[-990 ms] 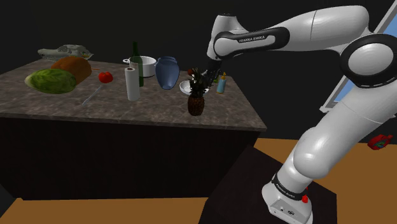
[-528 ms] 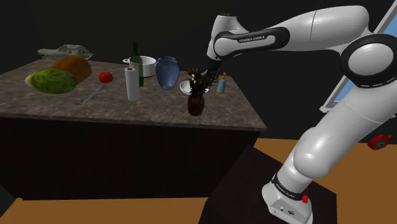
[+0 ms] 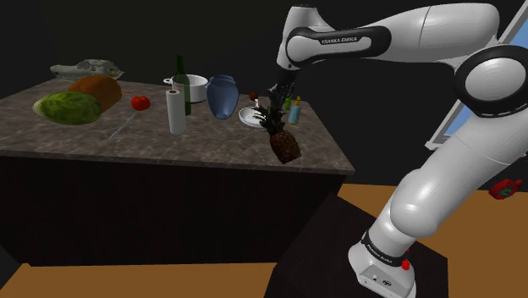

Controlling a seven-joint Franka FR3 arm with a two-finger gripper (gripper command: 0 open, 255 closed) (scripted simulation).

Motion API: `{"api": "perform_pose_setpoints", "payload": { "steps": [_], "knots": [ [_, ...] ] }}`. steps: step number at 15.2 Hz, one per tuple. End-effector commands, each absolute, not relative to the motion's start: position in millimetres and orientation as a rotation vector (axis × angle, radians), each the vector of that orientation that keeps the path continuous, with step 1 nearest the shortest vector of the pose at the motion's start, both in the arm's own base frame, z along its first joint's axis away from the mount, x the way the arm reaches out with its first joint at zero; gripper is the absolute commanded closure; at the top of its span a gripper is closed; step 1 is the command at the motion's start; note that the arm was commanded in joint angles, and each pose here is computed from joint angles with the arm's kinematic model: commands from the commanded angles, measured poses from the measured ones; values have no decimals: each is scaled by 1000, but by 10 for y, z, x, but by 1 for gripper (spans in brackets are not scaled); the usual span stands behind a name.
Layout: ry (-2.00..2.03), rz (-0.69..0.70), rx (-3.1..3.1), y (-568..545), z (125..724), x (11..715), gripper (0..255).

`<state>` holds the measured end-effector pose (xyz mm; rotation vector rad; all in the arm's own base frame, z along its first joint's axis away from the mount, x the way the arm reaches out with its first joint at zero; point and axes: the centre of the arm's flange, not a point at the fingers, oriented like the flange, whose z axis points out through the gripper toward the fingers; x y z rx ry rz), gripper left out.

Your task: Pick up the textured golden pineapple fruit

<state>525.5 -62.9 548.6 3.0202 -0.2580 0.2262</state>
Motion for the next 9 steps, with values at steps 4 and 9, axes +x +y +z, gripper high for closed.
{"api": "perform_pose_setpoints", "payload": {
  "steps": [4,9],
  "knots": [
    [-258,230,3020,-636,5771,5253,255],
    [-258,230,3020,-636,5937,5253,255]
  ]
}}
